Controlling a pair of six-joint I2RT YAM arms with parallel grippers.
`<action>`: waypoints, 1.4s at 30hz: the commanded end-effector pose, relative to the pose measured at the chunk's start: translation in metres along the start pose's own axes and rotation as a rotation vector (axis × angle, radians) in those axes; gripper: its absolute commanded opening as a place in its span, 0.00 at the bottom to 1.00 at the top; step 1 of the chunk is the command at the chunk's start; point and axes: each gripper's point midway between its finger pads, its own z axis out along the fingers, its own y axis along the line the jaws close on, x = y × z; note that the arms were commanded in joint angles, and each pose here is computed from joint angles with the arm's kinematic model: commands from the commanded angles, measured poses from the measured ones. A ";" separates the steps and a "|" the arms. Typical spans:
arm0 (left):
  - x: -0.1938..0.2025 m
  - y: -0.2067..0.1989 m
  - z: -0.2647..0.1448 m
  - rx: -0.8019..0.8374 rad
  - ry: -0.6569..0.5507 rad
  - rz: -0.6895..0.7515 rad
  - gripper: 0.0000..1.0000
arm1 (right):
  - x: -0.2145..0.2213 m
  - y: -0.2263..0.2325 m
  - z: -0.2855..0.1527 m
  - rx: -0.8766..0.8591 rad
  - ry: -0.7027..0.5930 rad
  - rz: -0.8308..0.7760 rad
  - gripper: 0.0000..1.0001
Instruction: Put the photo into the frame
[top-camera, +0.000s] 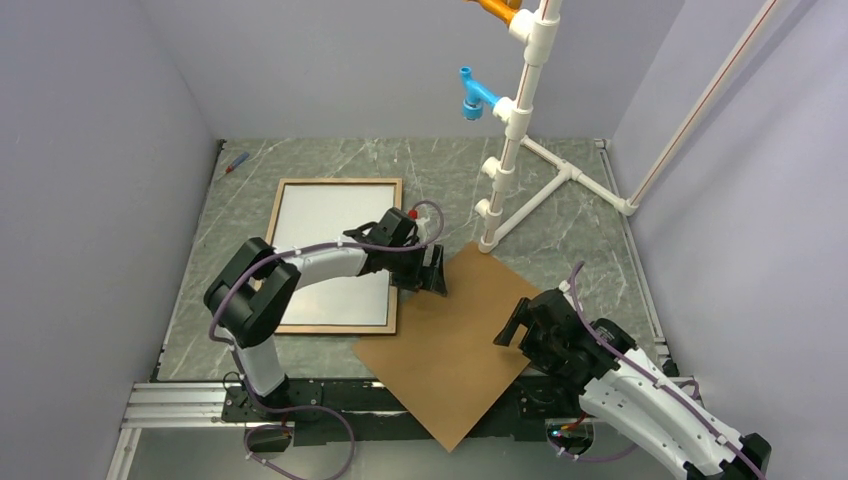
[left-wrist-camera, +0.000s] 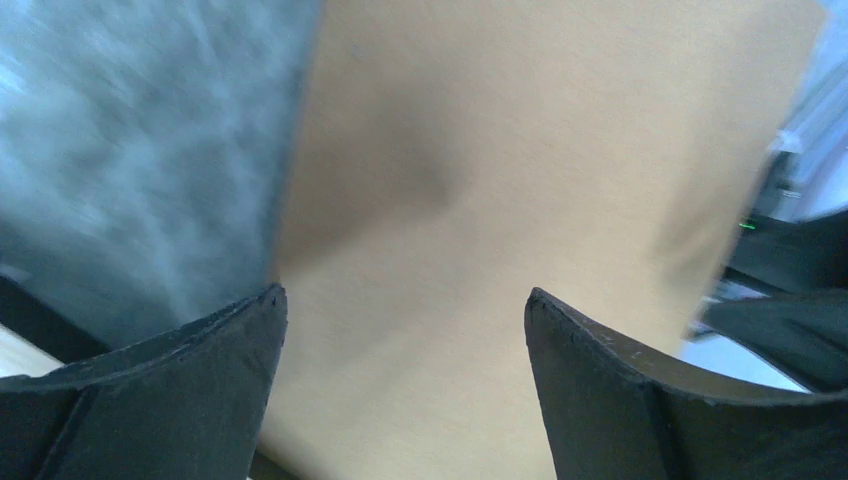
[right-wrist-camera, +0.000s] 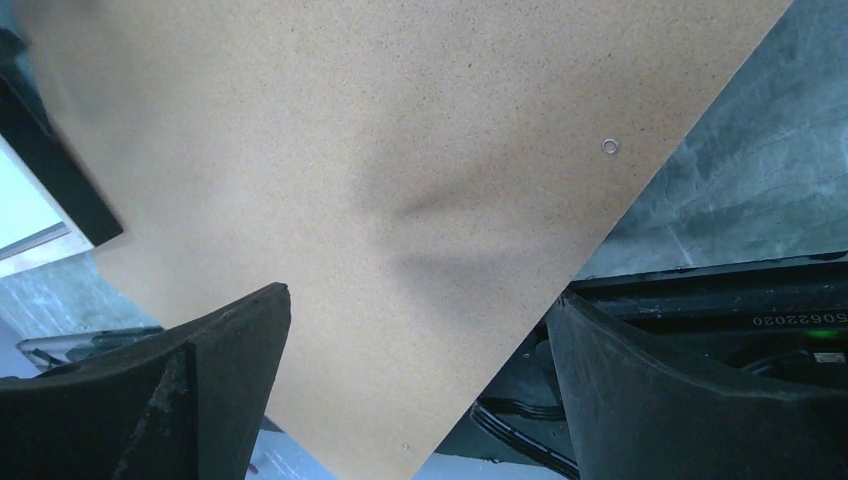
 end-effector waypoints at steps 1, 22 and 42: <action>0.026 -0.059 -0.020 0.164 0.073 -0.040 0.91 | -0.036 0.076 -0.032 -0.280 -0.132 0.007 0.99; 0.034 0.007 -0.016 -0.327 0.075 0.085 0.96 | -0.022 0.033 0.012 -0.070 -0.083 0.026 1.00; 0.037 0.049 -0.031 -0.427 0.138 0.062 0.98 | -0.017 0.024 0.023 -0.037 -0.069 0.032 1.00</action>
